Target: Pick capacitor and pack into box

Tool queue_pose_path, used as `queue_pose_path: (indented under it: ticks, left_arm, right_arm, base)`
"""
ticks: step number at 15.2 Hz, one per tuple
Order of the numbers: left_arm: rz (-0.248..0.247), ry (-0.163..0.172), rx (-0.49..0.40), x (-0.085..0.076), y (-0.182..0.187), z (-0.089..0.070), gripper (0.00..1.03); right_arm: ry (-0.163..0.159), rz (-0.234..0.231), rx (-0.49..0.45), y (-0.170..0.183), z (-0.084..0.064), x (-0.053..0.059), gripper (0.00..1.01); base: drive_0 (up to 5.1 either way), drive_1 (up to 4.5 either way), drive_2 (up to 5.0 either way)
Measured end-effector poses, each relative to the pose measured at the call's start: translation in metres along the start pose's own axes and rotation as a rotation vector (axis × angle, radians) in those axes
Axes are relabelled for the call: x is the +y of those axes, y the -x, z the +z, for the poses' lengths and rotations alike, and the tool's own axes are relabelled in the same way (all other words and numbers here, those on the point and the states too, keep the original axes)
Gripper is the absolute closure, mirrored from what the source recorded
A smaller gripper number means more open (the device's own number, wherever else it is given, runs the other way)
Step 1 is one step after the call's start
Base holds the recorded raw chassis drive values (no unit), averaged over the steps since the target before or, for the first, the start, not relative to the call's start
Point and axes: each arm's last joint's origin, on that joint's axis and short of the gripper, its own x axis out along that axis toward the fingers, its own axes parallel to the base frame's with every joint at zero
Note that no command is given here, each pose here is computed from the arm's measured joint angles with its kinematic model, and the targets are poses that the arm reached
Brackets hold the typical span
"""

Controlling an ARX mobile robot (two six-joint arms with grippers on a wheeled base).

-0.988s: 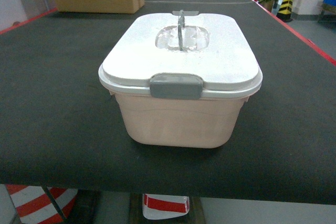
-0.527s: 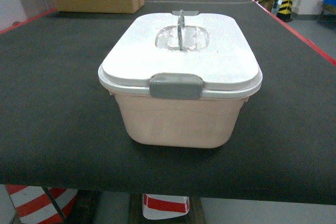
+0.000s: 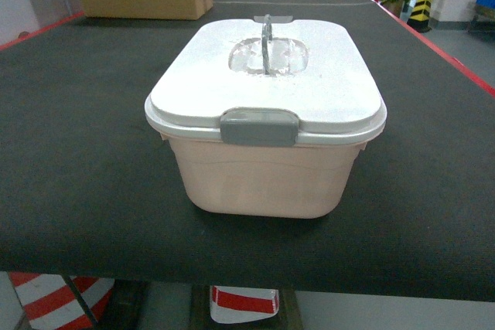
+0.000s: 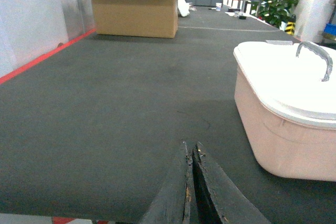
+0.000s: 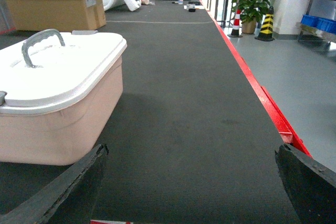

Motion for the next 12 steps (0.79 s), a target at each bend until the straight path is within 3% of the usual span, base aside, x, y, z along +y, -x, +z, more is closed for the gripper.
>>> queue_pose_path:
  ticks: [1, 2, 4, 8, 12]
  left_arm:
    - [0.000, 0.000, -0.001, 0.000, 0.001, 0.000, 1.01]
    - [-0.001, 0.000, 0.052, 0.000, 0.007, -0.006, 1.01]
    - [0.000, -0.001, -0.010, 0.000, 0.011, 0.000, 1.01]
    - [0.000, 0.000, 0.010, 0.000, 0.011, -0.003, 1.00]
    - [0.000, -0.001, 0.014, 0.000, 0.011, -0.003, 0.58]
  right_arm:
    - [0.000, 0.000, 0.000, 0.000, 0.000, 0.000, 0.03]
    - [0.000, 0.000, 0.000, 0.000, 0.000, 0.000, 0.03]
    - [0.000, 0.000, 0.001, 0.000, 0.000, 0.000, 0.03]
    - [0.000, 0.000, 0.001, 0.000, 0.000, 0.000, 0.03]
    - [0.000, 0.000, 0.000, 0.000, 0.000, 0.000, 0.03]
  base:
    - [0.0, 0.00, 0.0]
    - [0.0, 0.00, 0.0]
    - [0.0, 0.00, 0.0]
    - [0.0, 0.00, 0.0]
    - [0.0, 0.00, 0.0]
